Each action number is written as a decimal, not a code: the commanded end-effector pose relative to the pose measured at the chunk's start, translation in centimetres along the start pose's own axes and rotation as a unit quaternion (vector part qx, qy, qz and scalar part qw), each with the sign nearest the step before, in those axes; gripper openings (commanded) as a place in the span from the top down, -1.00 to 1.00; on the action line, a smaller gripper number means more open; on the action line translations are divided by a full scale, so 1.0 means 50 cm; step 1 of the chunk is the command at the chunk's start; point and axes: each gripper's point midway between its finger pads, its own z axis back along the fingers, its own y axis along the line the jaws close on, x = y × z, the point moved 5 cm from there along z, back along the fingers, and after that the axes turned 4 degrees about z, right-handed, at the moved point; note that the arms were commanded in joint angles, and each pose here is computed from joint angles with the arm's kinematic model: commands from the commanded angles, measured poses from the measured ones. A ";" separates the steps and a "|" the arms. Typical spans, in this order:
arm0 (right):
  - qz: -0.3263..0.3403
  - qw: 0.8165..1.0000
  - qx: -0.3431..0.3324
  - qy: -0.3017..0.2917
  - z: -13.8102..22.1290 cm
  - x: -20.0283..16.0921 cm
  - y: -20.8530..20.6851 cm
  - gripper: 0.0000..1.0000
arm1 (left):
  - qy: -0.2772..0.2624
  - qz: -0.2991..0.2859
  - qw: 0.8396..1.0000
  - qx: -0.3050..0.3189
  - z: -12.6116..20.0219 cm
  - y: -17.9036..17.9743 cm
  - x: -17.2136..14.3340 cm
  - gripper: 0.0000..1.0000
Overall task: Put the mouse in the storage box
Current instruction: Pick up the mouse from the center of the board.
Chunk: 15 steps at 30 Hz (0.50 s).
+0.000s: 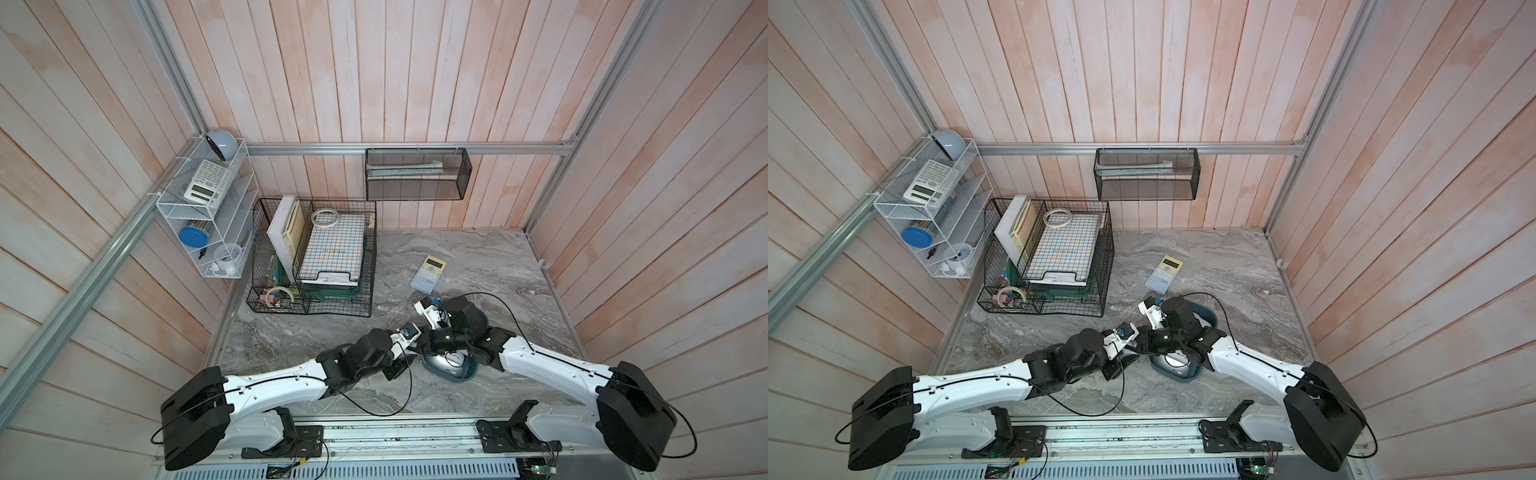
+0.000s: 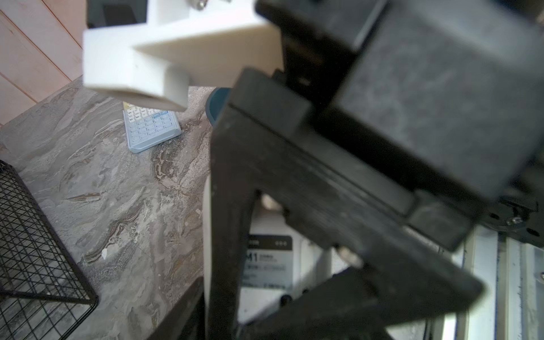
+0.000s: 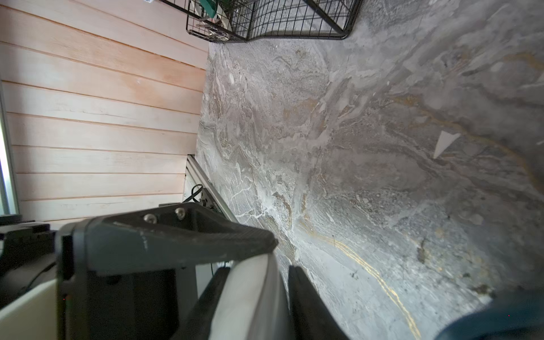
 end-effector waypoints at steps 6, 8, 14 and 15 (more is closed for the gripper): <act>0.023 0.999 -0.022 -0.034 0.026 0.033 0.015 0.48 | -0.039 0.028 0.998 0.039 0.012 0.015 0.026 -0.86; 0.017 0.997 -0.051 -0.048 0.049 0.045 -0.007 0.49 | -0.033 0.033 0.997 0.056 0.015 0.023 0.018 -1.00; 0.050 0.956 -0.272 -0.092 0.175 0.073 -0.095 0.51 | -0.034 0.058 0.993 0.098 0.058 0.049 -0.013 -1.00; 0.061 0.936 -0.332 -0.095 0.201 0.073 -0.114 0.45 | -0.038 0.063 0.991 0.116 0.070 0.059 -0.020 -1.00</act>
